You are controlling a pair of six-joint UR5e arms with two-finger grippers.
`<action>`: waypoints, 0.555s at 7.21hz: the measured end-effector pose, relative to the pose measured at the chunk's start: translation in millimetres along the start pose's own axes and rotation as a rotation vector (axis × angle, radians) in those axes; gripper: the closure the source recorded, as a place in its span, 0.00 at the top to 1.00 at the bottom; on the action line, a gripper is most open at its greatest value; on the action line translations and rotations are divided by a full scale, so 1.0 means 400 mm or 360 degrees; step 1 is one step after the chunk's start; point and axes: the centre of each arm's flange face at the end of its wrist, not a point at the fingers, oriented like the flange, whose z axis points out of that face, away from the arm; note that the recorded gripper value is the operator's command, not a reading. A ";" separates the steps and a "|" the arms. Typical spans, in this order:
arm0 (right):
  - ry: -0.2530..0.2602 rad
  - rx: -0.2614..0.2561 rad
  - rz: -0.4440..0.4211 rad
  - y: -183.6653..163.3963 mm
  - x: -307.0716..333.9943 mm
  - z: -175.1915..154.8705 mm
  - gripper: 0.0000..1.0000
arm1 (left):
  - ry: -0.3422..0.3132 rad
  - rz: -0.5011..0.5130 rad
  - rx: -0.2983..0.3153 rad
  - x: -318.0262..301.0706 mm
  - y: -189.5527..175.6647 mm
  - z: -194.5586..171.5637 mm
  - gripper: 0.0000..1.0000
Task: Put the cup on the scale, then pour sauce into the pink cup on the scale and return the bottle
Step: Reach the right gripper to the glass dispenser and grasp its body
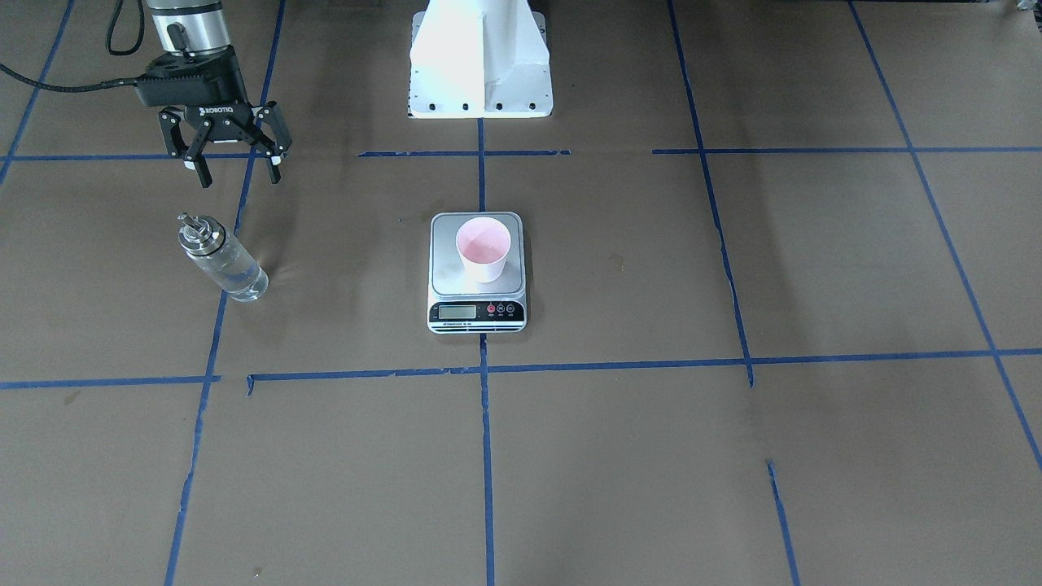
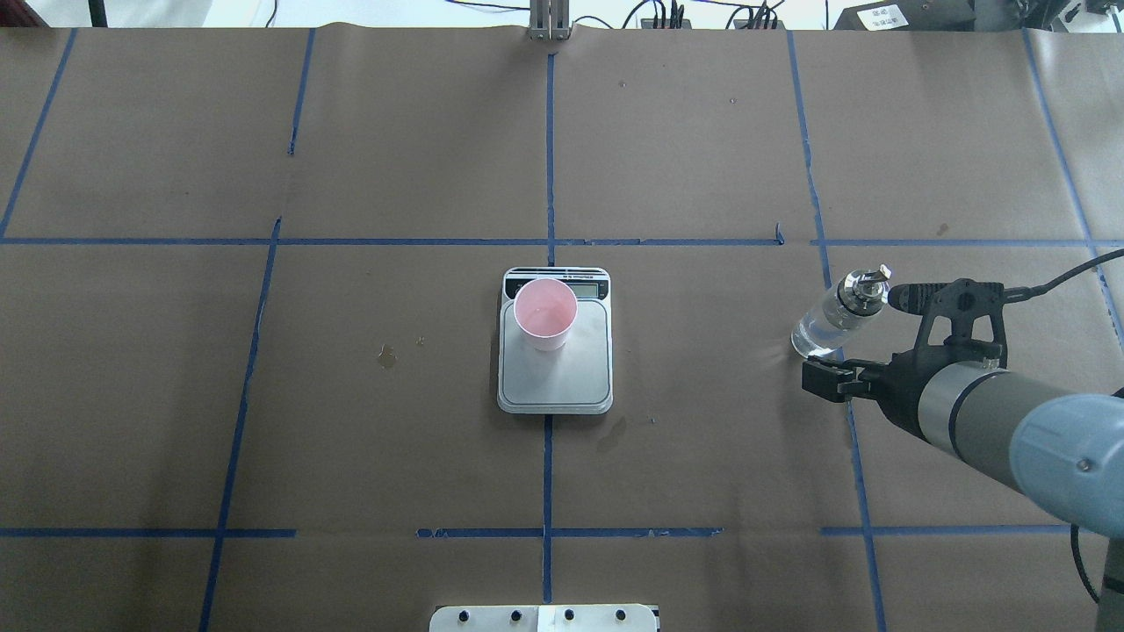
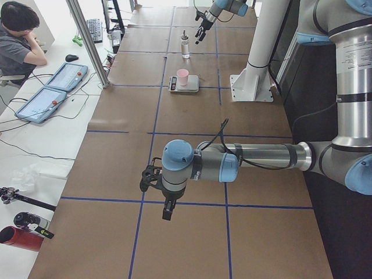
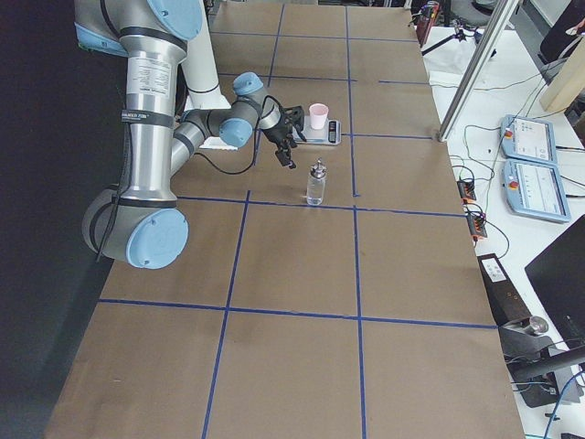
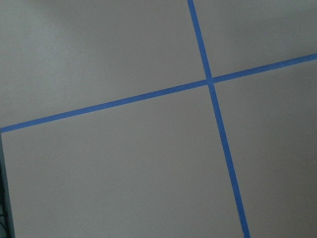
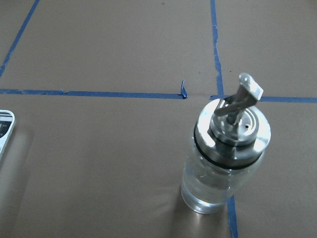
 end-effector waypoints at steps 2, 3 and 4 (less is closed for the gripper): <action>-0.0043 0.0084 0.0001 0.030 0.034 0.061 1.00 | 0.0018 -0.0043 -0.0010 0.001 0.012 0.010 1.00; -0.0073 0.0127 0.0008 0.045 0.056 0.086 1.00 | 0.0048 -0.0048 -0.0009 0.006 0.012 0.011 1.00; -0.0076 0.0180 0.0008 0.061 0.075 0.113 1.00 | 0.0068 -0.0047 -0.0006 0.011 0.010 0.010 1.00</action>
